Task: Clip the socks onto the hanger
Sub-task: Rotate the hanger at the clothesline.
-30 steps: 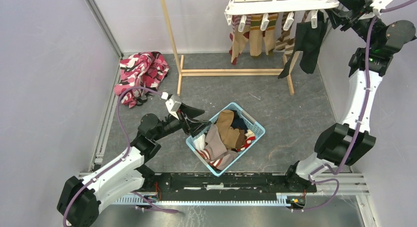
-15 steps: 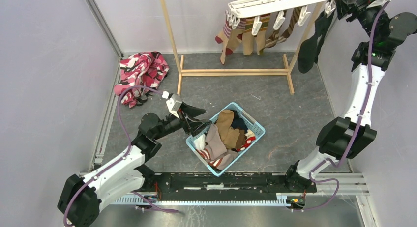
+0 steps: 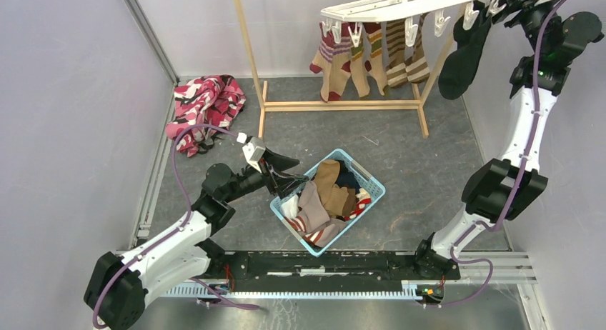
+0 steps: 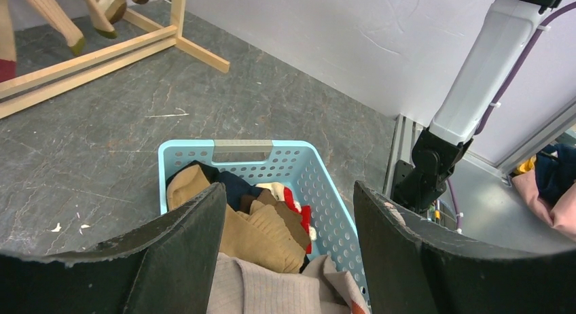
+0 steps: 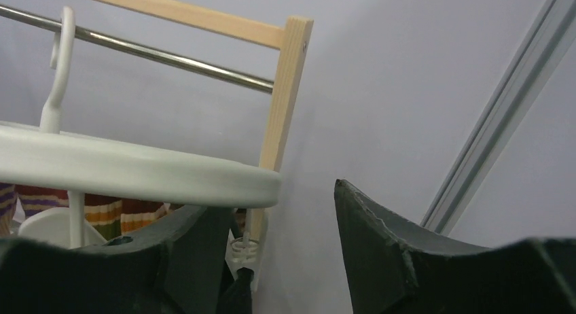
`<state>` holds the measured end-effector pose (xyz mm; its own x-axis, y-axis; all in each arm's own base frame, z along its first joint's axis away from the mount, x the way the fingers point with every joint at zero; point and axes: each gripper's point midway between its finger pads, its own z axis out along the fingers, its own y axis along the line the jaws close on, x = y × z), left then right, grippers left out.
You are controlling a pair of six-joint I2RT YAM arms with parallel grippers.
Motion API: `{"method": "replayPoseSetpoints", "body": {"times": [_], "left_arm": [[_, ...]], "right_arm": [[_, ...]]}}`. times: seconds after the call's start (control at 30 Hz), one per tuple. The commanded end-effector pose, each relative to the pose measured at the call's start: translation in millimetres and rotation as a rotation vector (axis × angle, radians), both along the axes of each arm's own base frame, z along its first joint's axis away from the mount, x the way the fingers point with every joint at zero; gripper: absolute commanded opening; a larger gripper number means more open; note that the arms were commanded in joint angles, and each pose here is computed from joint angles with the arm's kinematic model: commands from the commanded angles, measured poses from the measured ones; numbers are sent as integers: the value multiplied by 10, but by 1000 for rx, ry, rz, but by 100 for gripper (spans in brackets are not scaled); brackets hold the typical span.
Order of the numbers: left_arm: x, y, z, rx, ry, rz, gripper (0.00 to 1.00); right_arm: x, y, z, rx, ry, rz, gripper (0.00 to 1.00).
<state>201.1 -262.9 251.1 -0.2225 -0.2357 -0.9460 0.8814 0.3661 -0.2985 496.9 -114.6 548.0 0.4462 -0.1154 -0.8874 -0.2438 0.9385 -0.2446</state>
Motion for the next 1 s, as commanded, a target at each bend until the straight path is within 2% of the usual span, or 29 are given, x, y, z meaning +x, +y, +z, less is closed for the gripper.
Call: {"method": "replayPoseSetpoints", "body": {"times": [0.0,0.33,0.5,0.7,0.97], "left_arm": [[-12,-20,282,-65,-37,-19,75],[-22,-23,261,-72,-32,-22,75],[-23,-24,248,-71,-33,-23,75],[-23,-23,226,-72,-30,-22,75],[-81,-21,222,-110,-10,-43,75]], "right_arm": [[-133,-53,16,1,-25,-40,66],[-554,-167,-6,-25,-38,-52,77],[-748,-61,-154,-85,-10,-14,85],[-1016,64,-473,-174,45,-5,89],[-1412,76,-989,-255,149,-19,90]]}}
